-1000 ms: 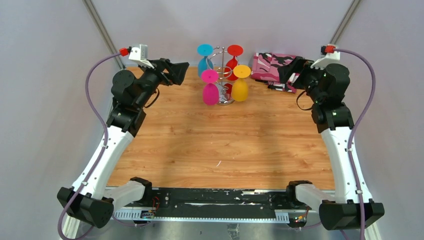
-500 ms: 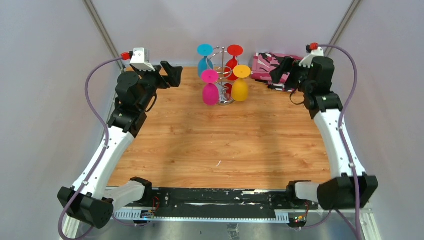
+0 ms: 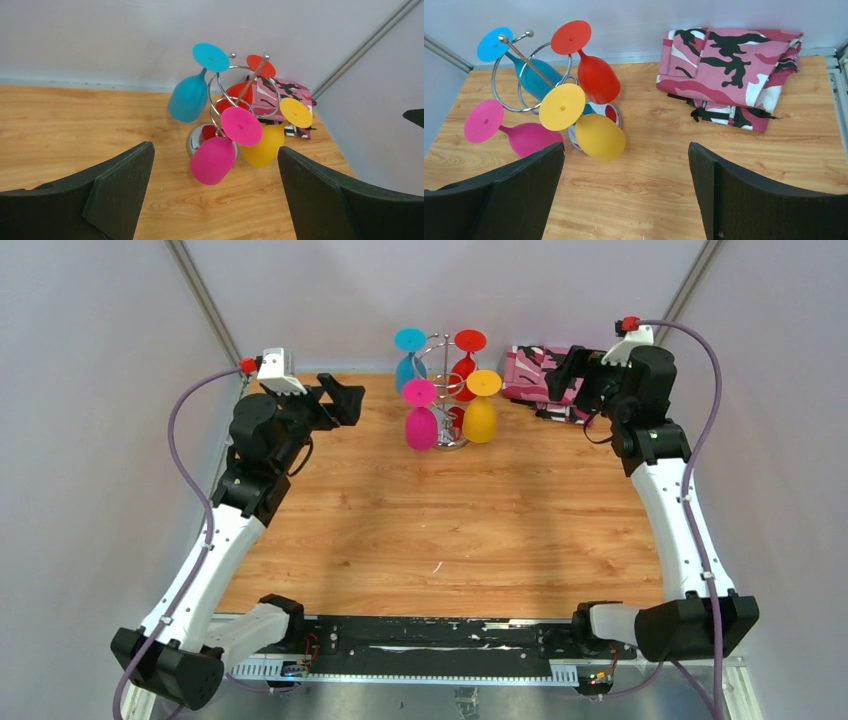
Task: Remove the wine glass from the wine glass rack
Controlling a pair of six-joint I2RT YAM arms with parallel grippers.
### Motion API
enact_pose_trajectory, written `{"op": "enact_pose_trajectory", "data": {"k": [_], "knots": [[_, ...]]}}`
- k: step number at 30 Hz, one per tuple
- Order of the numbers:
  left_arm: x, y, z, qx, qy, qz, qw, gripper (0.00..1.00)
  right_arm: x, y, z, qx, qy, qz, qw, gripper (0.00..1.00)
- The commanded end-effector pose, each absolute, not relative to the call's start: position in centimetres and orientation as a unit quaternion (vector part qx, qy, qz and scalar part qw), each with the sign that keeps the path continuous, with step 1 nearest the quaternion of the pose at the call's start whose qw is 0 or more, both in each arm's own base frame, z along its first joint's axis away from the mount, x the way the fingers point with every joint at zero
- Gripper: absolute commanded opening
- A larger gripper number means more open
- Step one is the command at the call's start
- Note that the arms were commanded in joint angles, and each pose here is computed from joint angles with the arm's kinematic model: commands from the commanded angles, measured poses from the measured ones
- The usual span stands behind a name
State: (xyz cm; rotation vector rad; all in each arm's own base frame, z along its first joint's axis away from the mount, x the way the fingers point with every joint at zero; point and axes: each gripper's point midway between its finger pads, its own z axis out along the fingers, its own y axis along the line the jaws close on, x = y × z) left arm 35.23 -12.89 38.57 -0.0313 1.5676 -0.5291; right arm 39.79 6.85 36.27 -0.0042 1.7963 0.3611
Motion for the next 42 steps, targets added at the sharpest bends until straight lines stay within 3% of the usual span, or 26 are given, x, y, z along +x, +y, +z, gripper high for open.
{"op": "enact_pose_trajectory", "data": {"k": [1,11,17,22,28,42], "knots": [[35.0,-13.1,36.7,-0.047,0.718,-0.257,0.645,1.00,39.4,6.4,32.9,0.005,0.815,0.132,0.564,1.00],[40.6,-15.2,31.5,-0.072,0.776,-0.265,0.568,1.00,40.3,6.7,27.5,0.053,0.830,0.156,0.533,0.99],[42.8,-17.3,33.5,-0.052,0.702,-0.433,0.564,1.00,41.8,7.6,27.1,0.049,0.828,0.179,0.529,0.98],[42.6,-17.7,32.6,-0.035,0.675,-0.501,0.541,1.00,43.1,9.3,27.3,0.034,0.815,0.228,0.532,0.97],[41.4,-17.7,32.5,-0.025,0.674,-0.500,0.543,1.00,44.5,12.0,28.2,0.027,0.782,0.330,0.528,0.94],[37.6,-15.3,33.1,-0.024,0.667,-0.438,0.602,1.00,46.4,14.7,28.1,0.036,0.743,0.458,0.486,0.82]]}}
